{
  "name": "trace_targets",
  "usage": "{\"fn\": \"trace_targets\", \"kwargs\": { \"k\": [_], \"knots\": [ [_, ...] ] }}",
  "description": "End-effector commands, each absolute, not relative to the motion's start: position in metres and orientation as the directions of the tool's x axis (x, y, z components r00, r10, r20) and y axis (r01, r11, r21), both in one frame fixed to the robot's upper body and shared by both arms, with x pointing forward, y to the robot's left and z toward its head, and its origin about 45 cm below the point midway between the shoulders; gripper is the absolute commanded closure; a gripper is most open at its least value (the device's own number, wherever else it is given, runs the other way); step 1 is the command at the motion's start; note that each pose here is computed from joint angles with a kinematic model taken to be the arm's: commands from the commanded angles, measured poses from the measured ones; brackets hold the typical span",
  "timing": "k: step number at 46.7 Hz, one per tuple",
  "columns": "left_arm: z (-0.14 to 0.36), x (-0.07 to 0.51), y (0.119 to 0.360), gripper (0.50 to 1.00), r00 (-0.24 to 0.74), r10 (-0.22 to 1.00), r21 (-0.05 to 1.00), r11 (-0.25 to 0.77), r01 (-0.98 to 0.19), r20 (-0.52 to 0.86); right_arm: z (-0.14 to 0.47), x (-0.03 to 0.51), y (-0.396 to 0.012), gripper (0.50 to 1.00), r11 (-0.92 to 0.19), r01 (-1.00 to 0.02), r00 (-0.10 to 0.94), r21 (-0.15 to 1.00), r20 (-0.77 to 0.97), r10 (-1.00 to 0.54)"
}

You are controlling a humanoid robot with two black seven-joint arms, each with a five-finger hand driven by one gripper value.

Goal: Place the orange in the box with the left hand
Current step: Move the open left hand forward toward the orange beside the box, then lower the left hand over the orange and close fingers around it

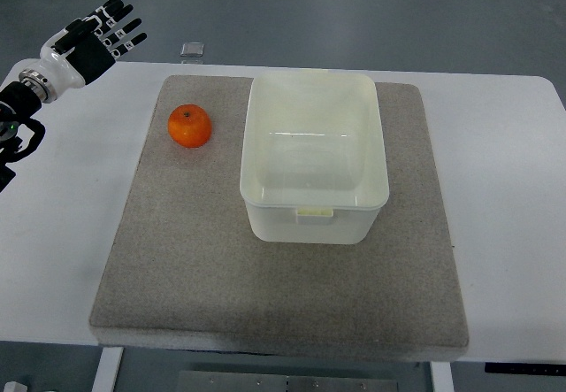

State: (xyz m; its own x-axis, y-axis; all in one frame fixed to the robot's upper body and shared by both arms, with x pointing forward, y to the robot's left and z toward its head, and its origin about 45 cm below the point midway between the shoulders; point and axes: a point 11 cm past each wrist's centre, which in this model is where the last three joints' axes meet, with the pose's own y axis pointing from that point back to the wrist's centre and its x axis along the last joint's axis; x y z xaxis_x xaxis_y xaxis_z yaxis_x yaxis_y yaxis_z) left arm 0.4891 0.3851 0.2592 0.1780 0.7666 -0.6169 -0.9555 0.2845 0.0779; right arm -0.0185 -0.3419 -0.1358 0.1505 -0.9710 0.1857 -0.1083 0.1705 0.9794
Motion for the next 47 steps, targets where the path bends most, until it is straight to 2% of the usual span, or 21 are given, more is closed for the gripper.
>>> {"fn": "trace_targets", "kwargs": {
  "k": [1, 8, 12, 16, 24, 33, 38, 47],
  "knots": [
    [0.26, 0.489, 0.391, 0.506, 0.162, 0.774, 0.073, 0.259, -0.963, -0.613, -0.136, -0.018, -0.342, 0.568, 0.17, -0.109, 0.151, 0.979, 0.186, -0.971],
    [0.263, 0.488, 0.396, 0.508, 0.175, 0.821, 0.061, 0.247, -0.967, -0.544, -0.136, -0.018, -0.342, 0.568, 0.17, -0.109, 0.151, 0.979, 0.186, -0.971],
    [0.267, 0.49, 0.393, 0.508, 0.221, 0.888, 0.113, 0.288, -0.951, -0.403, -0.136, -0.019, -0.342, 0.568, 0.171, -0.107, 0.151, 0.979, 0.186, -0.971],
    [0.281, 0.489, 0.404, 0.508, 0.26, 0.936, 0.157, 0.301, -0.941, -0.238, -0.136, -0.019, -0.342, 0.568, 0.171, -0.107, 0.151, 0.979, 0.186, -0.971],
    [0.302, 0.486, 0.398, 0.508, 0.363, 0.93, 0.185, 0.366, -0.912, -0.049, -0.136, -0.018, -0.342, 0.568, 0.17, -0.109, 0.151, 0.979, 0.186, -0.971],
    [0.307, 0.486, 0.381, 0.508, 0.473, 0.858, 0.278, 0.413, -0.867, 0.201, -0.136, -0.018, -0.342, 0.568, 0.17, -0.109, 0.15, 0.979, 0.186, -0.971],
    [0.306, 0.489, 0.379, 0.508, 0.469, 0.81, 0.285, 0.385, -0.878, 0.352, -0.136, -0.019, -0.342, 0.568, 0.171, -0.107, 0.151, 0.979, 0.186, -0.971],
    [0.304, 0.49, 0.354, 0.508, 0.484, 0.601, 0.314, 0.371, -0.874, 0.636, -0.136, -0.018, -0.342, 0.568, 0.17, -0.109, 0.151, 0.979, 0.186, -0.971]
  ]
}}
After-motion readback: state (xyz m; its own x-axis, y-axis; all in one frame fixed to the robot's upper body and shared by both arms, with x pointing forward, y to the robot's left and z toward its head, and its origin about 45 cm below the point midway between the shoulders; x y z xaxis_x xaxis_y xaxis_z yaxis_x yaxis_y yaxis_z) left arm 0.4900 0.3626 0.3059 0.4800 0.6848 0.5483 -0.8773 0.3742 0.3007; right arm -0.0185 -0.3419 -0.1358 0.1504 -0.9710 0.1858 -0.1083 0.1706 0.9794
